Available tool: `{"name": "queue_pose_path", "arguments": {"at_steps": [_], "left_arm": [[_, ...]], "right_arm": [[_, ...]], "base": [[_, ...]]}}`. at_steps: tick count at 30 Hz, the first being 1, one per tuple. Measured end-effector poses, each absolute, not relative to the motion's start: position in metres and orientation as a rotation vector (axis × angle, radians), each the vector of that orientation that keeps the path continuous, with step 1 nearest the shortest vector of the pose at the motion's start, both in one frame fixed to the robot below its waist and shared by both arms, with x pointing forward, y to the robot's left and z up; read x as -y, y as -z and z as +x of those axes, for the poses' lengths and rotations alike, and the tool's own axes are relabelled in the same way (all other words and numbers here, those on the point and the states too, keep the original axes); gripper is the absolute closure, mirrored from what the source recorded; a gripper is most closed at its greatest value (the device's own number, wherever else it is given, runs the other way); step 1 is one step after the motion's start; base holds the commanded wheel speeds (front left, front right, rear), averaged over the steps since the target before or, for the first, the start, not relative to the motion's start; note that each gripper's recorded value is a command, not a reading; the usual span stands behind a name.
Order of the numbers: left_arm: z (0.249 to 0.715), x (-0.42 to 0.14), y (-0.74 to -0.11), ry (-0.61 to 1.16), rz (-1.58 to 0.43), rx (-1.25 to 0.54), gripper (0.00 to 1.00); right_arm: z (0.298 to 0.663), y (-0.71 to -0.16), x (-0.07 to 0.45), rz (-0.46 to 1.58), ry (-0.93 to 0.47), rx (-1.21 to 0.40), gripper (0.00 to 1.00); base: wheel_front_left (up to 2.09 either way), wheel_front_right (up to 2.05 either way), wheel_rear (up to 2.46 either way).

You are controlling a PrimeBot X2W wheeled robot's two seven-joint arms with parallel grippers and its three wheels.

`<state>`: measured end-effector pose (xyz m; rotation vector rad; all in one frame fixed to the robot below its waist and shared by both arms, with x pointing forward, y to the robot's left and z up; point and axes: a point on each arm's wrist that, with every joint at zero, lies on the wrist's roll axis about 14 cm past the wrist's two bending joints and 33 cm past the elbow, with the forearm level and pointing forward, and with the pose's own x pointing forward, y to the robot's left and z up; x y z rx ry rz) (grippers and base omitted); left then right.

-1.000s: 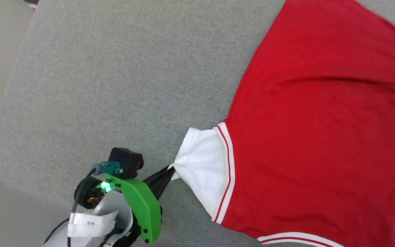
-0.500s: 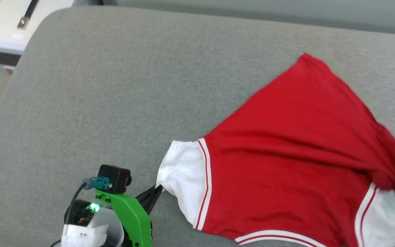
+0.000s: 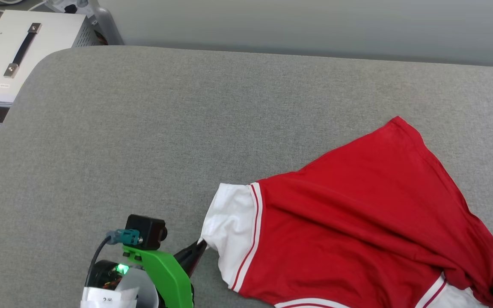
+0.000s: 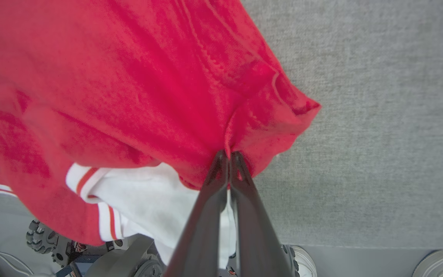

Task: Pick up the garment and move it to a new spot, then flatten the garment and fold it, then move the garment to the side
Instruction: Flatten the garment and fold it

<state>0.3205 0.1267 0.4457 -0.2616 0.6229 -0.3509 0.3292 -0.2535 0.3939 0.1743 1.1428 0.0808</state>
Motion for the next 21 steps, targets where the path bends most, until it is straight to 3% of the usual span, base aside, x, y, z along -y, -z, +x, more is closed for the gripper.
{"name": "queue_pose_path", "arguments": {"at_steps": [4, 5, 6, 13, 21], "left_arm": [[0.32, -0.125, -0.444, 0.355, -0.265, -0.629, 1.0], [0.319, -0.125, -0.444, 0.355, -0.265, -0.63, 1.0], [0.319, -0.125, -0.444, 0.355, -0.265, -0.63, 1.0], [0.317, -0.124, -0.448, 0.361, -0.274, -0.618, 1.0], [0.315, -0.126, -0.451, 0.356, -0.282, -0.612, 1.0]], "right_arm": [[0.326, -0.391, 0.253, 0.182, -0.079, -1.152, 1.0], [0.326, -0.391, 0.252, 0.18, -0.08, -1.15, 0.11], [0.326, -0.392, 0.252, 0.181, -0.081, -1.149, 0.0], [0.336, -0.41, 0.25, 0.116, -0.135, -1.157, 0.0], [0.394, -0.469, 0.211, 0.027, -0.295, -1.016, 0.0]], "base": [[0.0, 0.0, 0.0], [0.0, 0.0, 0.0], [0.0, 0.0, 0.0], [0.0, 0.0, 0.0], [0.0, 0.0, 0.0]]}}
